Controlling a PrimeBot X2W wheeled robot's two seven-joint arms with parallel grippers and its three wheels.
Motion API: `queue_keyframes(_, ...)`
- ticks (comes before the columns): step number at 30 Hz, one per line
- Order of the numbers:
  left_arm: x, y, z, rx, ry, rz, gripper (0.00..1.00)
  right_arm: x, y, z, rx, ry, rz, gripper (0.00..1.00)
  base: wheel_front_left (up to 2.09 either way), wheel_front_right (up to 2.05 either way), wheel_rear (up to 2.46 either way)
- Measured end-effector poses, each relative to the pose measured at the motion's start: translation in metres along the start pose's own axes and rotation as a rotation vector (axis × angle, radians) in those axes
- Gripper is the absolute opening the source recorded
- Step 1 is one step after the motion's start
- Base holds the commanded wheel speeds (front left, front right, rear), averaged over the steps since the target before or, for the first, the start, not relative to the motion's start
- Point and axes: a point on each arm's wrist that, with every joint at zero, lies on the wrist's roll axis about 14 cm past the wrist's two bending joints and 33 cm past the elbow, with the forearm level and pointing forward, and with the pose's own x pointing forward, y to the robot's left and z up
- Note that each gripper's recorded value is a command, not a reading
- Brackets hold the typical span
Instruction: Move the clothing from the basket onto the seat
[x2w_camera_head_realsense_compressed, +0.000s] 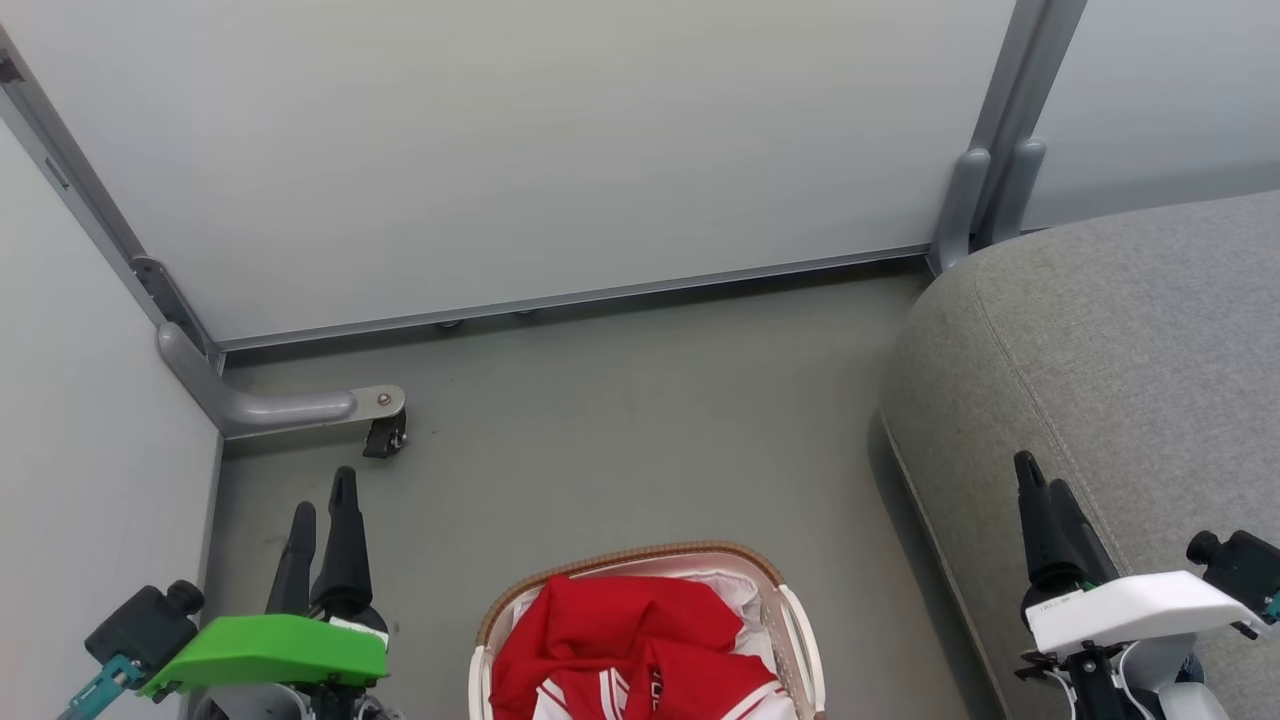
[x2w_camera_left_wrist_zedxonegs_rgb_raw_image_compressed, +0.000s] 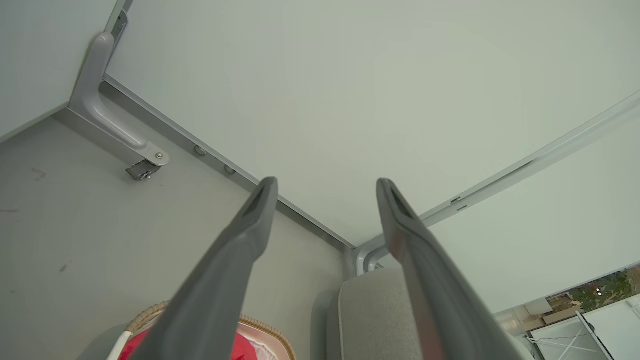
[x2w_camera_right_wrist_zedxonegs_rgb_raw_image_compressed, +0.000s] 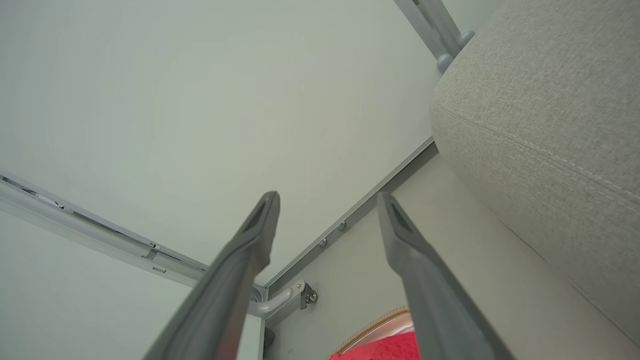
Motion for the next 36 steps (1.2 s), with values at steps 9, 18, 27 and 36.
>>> queue_keyframes(9, -0.006, 0.003, -0.008, 0.14, 0.014, 0.01, 1.0, -0.002, 0.009, -0.006, -0.164, 0.014, 0.037, 1.0, 0.0, 0.0, 0.0)
queue_keyframes(18, -0.011, 0.012, -0.015, 0.245, 0.027, 0.037, 1.0, -0.006, 0.007, -0.012, -0.272, 0.024, 0.043, 1.0, 0.0, 0.0, 0.0)
queue_keyframes(27, -0.016, 0.012, -0.02, 0.334, 0.032, 0.023, 1.0, -0.007, 0.009, -0.014, -0.364, 0.023, 0.062, 1.0, 0.0, 0.0, 0.0)
queue_keyframes(36, -0.02, 0.012, -0.025, 0.407, 0.039, 0.012, 1.0, -0.011, 0.014, -0.021, -0.461, 0.035, 0.092, 1.0, 0.0, 0.0, 0.0)
